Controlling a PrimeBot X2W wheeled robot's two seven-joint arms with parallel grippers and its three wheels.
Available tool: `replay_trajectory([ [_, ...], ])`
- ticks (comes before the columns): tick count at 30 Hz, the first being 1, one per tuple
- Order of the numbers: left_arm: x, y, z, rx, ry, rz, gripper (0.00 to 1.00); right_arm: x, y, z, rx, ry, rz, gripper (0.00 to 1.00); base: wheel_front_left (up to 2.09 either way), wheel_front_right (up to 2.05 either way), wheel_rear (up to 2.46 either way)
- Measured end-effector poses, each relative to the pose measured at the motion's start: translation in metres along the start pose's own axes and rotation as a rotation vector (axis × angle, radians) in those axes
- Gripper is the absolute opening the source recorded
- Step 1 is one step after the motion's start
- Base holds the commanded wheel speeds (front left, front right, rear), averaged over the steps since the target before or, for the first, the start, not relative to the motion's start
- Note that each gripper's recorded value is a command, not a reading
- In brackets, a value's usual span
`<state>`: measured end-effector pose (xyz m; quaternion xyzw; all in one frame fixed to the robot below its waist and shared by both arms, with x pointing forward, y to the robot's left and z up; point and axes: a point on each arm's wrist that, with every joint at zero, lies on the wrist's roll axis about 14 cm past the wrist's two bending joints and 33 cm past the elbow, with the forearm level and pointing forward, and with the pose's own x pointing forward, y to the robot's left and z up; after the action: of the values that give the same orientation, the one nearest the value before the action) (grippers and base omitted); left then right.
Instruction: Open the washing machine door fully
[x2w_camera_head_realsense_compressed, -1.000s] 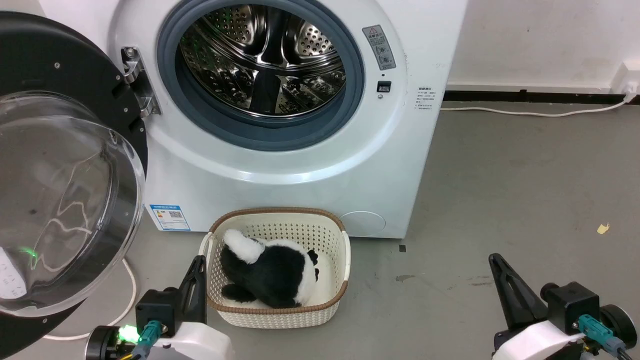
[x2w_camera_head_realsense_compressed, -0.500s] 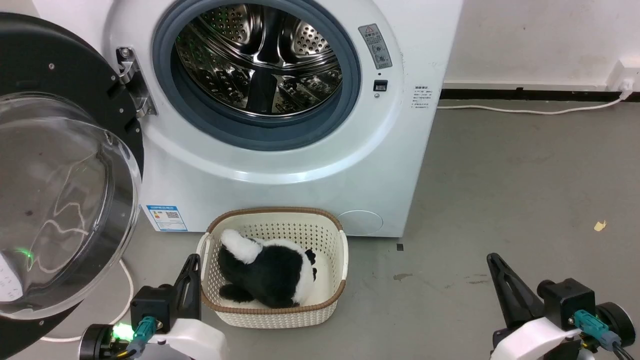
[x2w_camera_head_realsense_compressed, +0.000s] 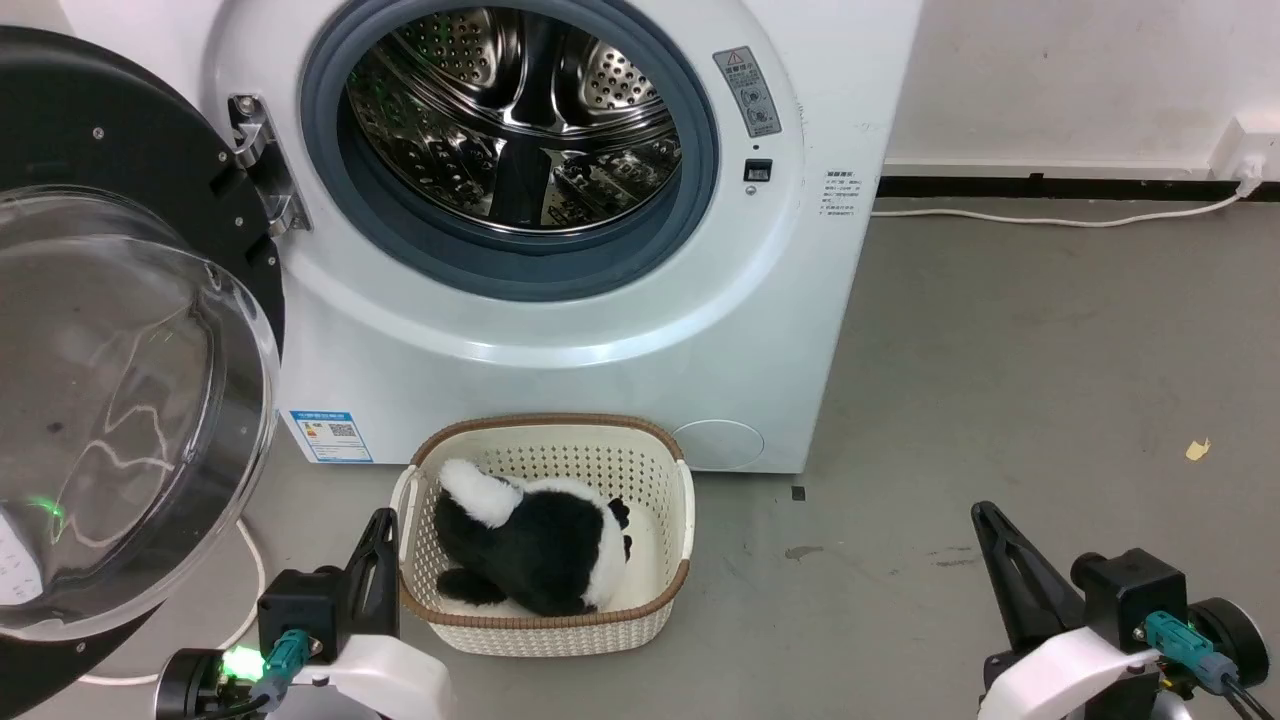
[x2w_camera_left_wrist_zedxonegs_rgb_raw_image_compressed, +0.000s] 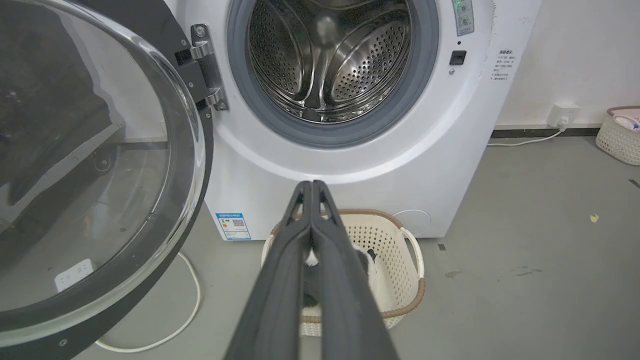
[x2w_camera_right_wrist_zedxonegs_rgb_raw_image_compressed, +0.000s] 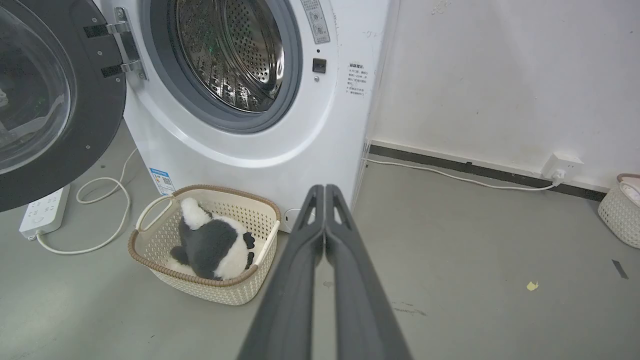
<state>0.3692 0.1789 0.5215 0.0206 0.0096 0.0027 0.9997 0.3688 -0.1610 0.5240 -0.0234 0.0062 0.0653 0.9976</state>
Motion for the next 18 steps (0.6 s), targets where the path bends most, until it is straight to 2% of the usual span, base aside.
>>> replay_trajectory([
  [18, 0.0, 0.0002, 0.0001, 0.0, 0.0, 0.001, 0.0, 0.0, 0.0003, 0.0, 0.0, 0.0, 0.001, 0.0, 0.0, 0.0, 0.0],
])
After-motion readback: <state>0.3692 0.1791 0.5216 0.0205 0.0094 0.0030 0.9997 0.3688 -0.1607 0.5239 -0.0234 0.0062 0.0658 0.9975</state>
